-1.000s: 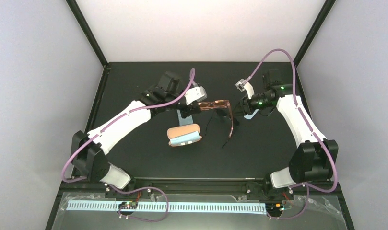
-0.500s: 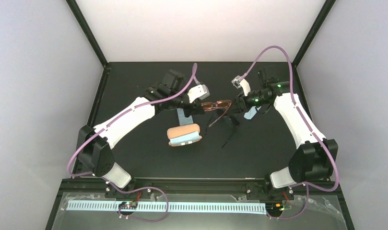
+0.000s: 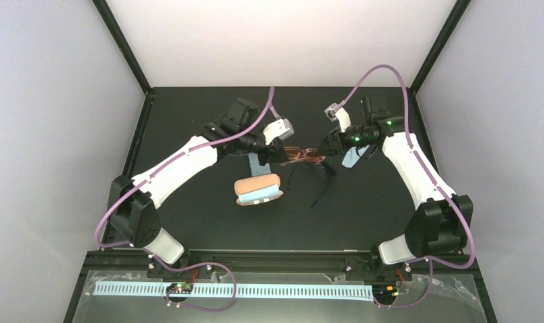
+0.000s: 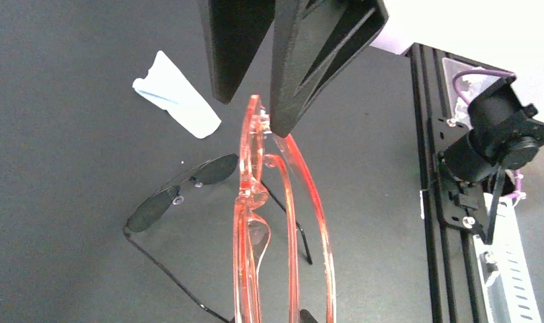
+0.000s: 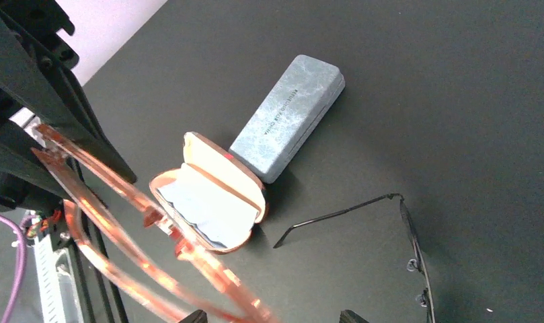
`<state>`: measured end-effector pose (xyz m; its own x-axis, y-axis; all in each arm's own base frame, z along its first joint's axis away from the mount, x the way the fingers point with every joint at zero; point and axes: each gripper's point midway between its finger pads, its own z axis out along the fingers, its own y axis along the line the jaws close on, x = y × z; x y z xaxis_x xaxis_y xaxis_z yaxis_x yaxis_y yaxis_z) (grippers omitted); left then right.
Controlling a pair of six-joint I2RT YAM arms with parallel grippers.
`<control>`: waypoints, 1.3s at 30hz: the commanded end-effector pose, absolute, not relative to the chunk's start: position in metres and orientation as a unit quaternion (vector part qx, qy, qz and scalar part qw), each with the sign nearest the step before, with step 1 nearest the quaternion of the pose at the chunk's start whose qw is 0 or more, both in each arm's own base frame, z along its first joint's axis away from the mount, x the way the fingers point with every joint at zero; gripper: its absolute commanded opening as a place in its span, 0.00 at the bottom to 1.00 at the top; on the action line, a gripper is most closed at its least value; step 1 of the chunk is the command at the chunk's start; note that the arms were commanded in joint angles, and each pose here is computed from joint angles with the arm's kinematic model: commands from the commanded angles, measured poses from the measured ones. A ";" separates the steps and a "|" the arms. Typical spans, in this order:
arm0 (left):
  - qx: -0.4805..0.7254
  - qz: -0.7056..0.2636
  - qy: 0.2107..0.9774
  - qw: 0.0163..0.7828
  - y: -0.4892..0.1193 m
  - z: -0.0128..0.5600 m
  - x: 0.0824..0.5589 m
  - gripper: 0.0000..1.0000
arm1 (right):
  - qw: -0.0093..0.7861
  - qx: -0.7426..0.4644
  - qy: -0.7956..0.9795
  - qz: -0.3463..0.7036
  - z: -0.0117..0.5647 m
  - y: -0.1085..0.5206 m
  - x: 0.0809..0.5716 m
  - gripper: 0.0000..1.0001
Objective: Organize the sunglasses
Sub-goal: Fold the sunglasses.
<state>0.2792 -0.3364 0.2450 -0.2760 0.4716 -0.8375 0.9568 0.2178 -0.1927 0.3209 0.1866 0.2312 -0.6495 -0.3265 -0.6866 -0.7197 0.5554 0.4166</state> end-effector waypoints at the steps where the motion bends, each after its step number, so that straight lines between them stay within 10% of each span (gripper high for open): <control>1: 0.506 -0.403 0.692 0.321 -0.342 0.258 0.272 0.16 | 0.308 -0.325 0.830 0.331 0.239 0.184 0.321 0.54; 13: 0.516 -0.428 0.671 0.318 -0.337 0.262 0.256 0.10 | 0.272 -0.469 0.748 0.384 0.259 0.194 0.260 0.82; 24: 0.522 -0.484 0.638 0.295 -0.343 0.273 0.238 0.08 | 0.261 -0.492 0.730 0.396 0.254 0.210 0.249 0.84; 39: 0.520 -0.504 0.630 0.281 -0.344 0.273 0.232 0.08 | 0.235 -0.518 0.710 0.415 0.251 0.236 0.238 0.47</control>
